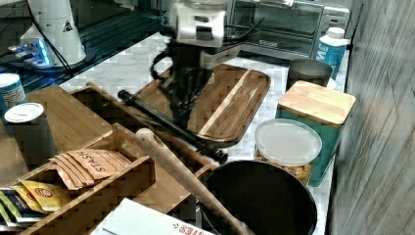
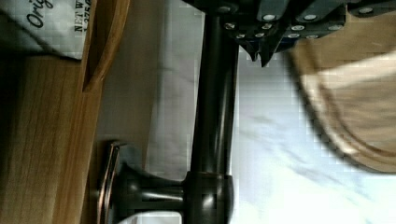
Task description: Close the drawer.
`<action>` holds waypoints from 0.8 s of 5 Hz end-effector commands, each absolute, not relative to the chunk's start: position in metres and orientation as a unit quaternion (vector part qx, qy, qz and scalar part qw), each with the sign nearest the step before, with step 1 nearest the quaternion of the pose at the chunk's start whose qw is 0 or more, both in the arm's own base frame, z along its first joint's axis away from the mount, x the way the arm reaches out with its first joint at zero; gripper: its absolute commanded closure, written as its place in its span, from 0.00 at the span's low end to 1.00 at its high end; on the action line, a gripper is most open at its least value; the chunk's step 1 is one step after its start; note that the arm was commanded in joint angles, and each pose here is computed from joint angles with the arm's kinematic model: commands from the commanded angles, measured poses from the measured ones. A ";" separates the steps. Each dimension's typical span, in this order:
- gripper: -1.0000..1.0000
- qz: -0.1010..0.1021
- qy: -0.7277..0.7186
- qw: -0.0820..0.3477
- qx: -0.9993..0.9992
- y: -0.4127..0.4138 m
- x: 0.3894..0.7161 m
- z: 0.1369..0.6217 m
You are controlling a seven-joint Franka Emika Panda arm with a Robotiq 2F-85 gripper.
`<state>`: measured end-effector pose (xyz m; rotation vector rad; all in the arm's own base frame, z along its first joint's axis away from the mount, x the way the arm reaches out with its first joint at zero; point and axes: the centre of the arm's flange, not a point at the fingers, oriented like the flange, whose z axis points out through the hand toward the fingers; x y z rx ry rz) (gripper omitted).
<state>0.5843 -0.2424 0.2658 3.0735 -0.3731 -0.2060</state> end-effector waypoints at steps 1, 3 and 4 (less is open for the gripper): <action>1.00 -0.071 -0.243 0.110 0.961 -0.445 0.484 0.328; 1.00 -0.057 -0.233 0.108 0.965 -0.428 0.485 0.332; 1.00 -0.057 -0.233 0.108 0.965 -0.428 0.485 0.332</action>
